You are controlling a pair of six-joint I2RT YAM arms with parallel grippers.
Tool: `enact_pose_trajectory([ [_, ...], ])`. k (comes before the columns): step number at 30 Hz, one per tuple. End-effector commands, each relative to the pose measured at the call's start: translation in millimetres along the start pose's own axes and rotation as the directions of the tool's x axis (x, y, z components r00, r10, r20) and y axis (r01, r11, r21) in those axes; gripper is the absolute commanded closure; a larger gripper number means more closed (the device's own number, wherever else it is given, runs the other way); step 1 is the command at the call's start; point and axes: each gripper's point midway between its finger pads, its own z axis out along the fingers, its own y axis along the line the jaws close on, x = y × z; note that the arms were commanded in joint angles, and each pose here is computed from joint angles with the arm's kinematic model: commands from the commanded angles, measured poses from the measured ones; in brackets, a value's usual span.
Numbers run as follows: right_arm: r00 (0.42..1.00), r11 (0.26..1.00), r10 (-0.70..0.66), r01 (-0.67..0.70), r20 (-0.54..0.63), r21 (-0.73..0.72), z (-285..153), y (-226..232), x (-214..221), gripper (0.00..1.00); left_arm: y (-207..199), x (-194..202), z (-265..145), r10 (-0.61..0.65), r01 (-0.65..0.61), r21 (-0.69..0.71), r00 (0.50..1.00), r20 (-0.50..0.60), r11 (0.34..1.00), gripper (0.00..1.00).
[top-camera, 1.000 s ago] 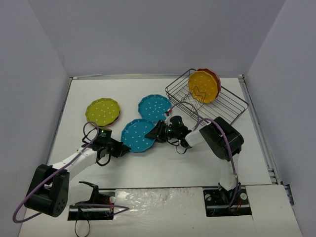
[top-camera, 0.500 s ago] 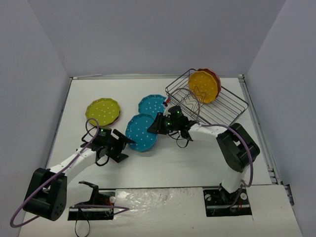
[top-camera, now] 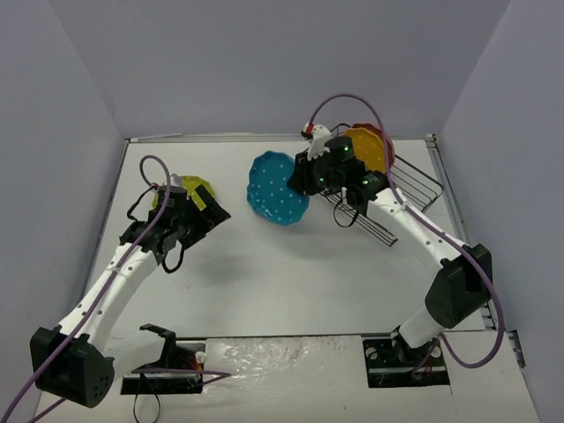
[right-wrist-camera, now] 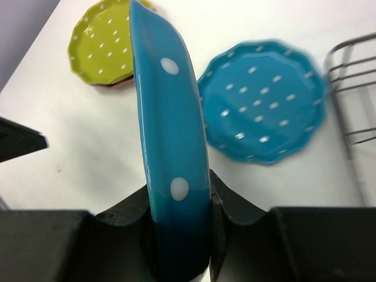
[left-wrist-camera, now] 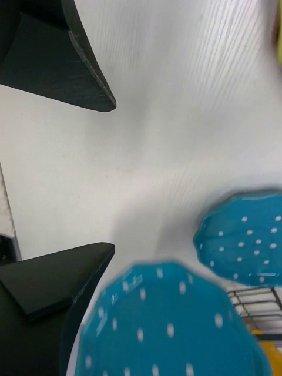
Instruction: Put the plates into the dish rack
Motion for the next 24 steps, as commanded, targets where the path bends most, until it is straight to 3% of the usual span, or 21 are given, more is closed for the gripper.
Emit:
enact_pose_trajectory([
  [1, 0.919, 0.949, -0.295, 0.250, 0.260, 0.193, -79, -57, -121, 1.00, 29, -34, -25, 0.288, -0.266, -0.174, 0.950, 0.119, 0.948, 0.09],
  [7, 0.837, 0.845, -0.487, 0.380, 0.248, 0.376, -111, -130, -173, 1.00, 57, -41, -29, 0.380, -0.331, -0.294, 0.916, 0.128, 0.897, 0.09],
  [13, 0.749, 0.704, -0.648, 0.518, 0.139, 0.487, -118, -179, -197, 1.00, 72, -37, -24, 0.411, -0.356, -0.321, 0.904, 0.119, 0.878, 0.09],
  [19, 0.714, 0.631, -0.699, 0.588, 0.041, 0.506, -109, -218, -192, 1.00, 81, -30, -17, 0.420, -0.370, -0.326, 0.902, 0.100, 0.870, 0.04],
  [24, 0.723, 0.637, -0.691, 0.603, 0.009, 0.480, -97, -240, -177, 1.00, 83, -31, -16, 0.430, -0.375, -0.328, 0.896, 0.113, 0.867, 0.03],
])
